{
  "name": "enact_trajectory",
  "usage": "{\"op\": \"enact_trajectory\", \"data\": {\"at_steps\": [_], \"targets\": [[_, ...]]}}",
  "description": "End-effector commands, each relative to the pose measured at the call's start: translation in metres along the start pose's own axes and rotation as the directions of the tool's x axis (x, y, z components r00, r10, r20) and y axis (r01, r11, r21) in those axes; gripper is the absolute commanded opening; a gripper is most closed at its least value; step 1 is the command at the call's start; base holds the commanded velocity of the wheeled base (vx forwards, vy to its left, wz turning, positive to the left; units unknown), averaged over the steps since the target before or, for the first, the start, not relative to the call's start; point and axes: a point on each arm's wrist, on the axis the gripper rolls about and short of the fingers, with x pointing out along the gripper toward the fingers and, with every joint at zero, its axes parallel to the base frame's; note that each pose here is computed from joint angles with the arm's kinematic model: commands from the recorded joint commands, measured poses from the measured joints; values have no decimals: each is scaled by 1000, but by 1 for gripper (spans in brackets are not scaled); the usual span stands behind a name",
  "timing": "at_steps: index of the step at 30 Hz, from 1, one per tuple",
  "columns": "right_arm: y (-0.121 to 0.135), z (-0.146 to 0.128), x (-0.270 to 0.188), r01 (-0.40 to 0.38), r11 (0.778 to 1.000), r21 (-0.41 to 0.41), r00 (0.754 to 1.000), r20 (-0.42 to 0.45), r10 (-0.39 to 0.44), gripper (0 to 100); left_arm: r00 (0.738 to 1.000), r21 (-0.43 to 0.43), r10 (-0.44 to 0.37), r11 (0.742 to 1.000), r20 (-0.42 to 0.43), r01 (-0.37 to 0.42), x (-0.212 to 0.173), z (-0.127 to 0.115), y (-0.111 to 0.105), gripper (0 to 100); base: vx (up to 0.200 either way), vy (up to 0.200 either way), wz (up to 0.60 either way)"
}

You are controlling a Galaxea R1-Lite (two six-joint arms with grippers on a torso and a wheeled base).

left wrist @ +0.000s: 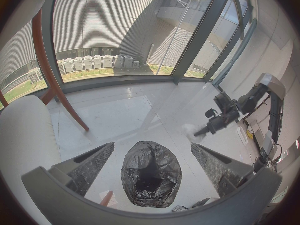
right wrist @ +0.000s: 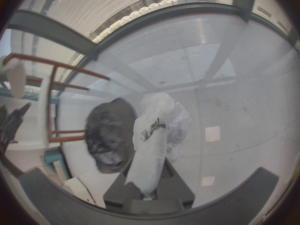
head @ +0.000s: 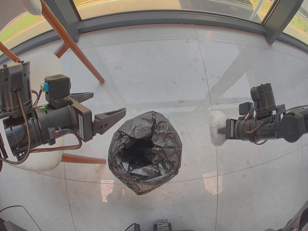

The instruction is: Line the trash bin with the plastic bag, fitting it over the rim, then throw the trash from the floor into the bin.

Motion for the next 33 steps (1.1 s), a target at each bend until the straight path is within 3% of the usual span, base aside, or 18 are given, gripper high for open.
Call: {"op": "enact_trajectory", "data": {"at_steps": [1,9,18,31,32,33], "targets": [[53,-25,-54,-178,982,-67,984,-11,177,0,998,17,-18,1000,65,17,-7,12,0,100,0,0,0],[101,-37,-30,-278,951,-134,959,-94,267,0,994,19,-12,1000,110,10,-5,27,2,100,0,0,0],[146,-27,-3,-348,921,-175,937,-96,336,0,992,23,-10,1000,122,7,-6,30,2,100,0,0,0],[159,-28,-2,-375,907,-193,927,-104,361,0,991,21,-3,1000,135,0,-6,34,4,100,0,0,0],[160,-29,-2,-377,905,-195,926,-106,363,100,991,20,0,1000,135,-3,-6,34,4,100,0,0,0],[161,-31,-4,-381,903,-197,924,-110,366,100,991,20,0,1000,137,-3,-6,35,4,100,0,0,0]]}}
